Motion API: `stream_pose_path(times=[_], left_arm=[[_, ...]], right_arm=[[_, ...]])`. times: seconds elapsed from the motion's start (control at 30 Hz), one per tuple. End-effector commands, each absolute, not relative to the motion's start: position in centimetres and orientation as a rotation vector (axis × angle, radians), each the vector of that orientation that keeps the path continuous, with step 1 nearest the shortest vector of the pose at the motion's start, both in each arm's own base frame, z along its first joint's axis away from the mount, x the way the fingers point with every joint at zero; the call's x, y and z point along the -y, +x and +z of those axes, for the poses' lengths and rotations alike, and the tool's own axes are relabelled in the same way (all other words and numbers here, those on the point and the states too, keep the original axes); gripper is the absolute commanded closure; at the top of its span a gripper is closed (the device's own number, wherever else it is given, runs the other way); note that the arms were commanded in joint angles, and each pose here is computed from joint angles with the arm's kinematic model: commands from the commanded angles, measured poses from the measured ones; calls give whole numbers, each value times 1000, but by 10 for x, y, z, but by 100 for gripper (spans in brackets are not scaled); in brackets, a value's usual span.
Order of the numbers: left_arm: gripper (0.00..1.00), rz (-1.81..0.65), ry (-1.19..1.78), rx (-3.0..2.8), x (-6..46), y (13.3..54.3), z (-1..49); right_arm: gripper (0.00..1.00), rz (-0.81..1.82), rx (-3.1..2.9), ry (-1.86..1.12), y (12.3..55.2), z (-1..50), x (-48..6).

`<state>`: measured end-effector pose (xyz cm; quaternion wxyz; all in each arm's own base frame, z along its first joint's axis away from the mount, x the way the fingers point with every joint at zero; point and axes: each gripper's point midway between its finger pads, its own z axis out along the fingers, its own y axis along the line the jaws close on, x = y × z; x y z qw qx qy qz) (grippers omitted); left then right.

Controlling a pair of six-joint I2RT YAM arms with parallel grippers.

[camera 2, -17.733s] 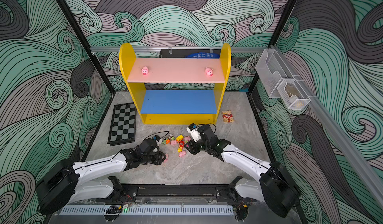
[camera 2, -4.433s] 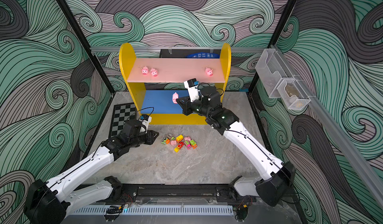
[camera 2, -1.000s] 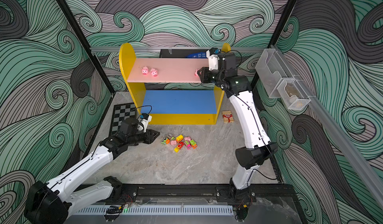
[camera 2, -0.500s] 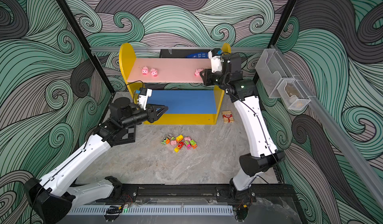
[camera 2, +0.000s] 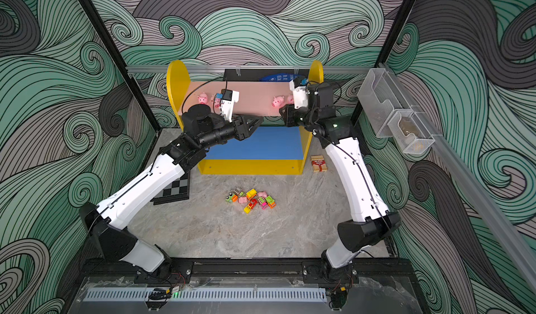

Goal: Organize plastic toys on shelves
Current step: Place the plastic toy on the shelf.

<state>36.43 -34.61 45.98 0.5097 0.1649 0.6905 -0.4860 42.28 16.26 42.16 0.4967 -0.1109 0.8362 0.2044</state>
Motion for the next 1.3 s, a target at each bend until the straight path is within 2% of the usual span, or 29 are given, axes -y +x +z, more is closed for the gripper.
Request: stream_pose_path(times=[0.0,0.4,0.53,0.6,0.73,1.0,1.27], left_arm=[[57,-1151,374,-1612,352,378,485],[56,-1091,327,-1660,378,432,475],[60,-1059,293,-1686,379,443,467],[70,-1044,276,-1683,377,446,469],[72,-1032,266,-1677,377,450,468],[68,-1031,273,-1707,385,461,459],[69,-1079,299,-1733,395,462,450]], right_arm=[[72,483,-1986,-261,423,431,-161],[73,459,-1990,-238,431,428,-159],[73,455,-1988,-235,433,429,-159],[73,457,-1988,-237,434,429,-159],[73,460,-1989,-238,435,428,-160],[73,467,-1986,-237,437,430,-161],[72,467,-1982,-233,440,432,-162]])
